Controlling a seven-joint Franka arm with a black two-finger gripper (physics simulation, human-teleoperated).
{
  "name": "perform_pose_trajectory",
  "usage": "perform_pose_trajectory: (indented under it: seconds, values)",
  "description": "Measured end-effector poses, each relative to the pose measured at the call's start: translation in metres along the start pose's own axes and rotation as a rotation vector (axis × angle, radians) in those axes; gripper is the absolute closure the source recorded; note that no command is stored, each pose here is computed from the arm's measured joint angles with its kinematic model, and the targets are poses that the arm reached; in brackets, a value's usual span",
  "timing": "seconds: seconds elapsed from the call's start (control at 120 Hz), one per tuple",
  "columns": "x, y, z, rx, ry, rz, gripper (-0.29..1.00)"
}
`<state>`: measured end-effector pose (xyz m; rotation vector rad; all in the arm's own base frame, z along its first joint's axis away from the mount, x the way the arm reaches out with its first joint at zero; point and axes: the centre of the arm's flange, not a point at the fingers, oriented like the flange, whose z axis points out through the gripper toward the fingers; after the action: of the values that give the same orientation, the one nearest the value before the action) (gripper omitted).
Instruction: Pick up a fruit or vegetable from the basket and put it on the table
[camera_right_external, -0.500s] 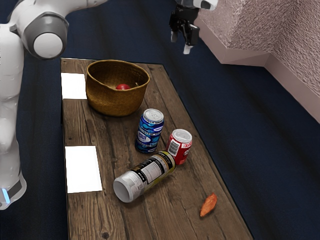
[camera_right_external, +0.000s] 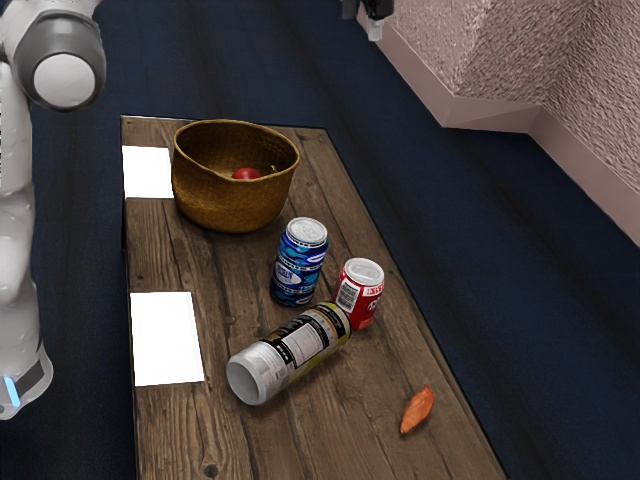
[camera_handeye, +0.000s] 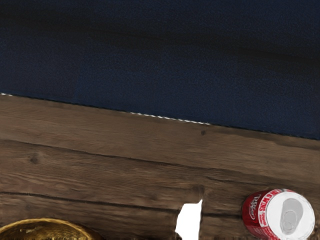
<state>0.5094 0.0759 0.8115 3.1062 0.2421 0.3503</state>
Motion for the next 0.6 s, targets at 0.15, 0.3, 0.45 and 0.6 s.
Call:
perform_pose_trajectory:
  seconds: [0.15,0.3,0.45,0.6]
  values:
    - [0.034,-0.11,0.115,0.052,-0.21,-0.206,0.0]
    - [0.031,-0.16,0.137,0.022,-0.234,-0.293,0.0]
    - [-0.062,-0.169,0.183,-0.043,-0.305,-0.335,0.0]
    - [-0.108,-0.157,0.235,-0.053,-0.299,-0.336,0.0]
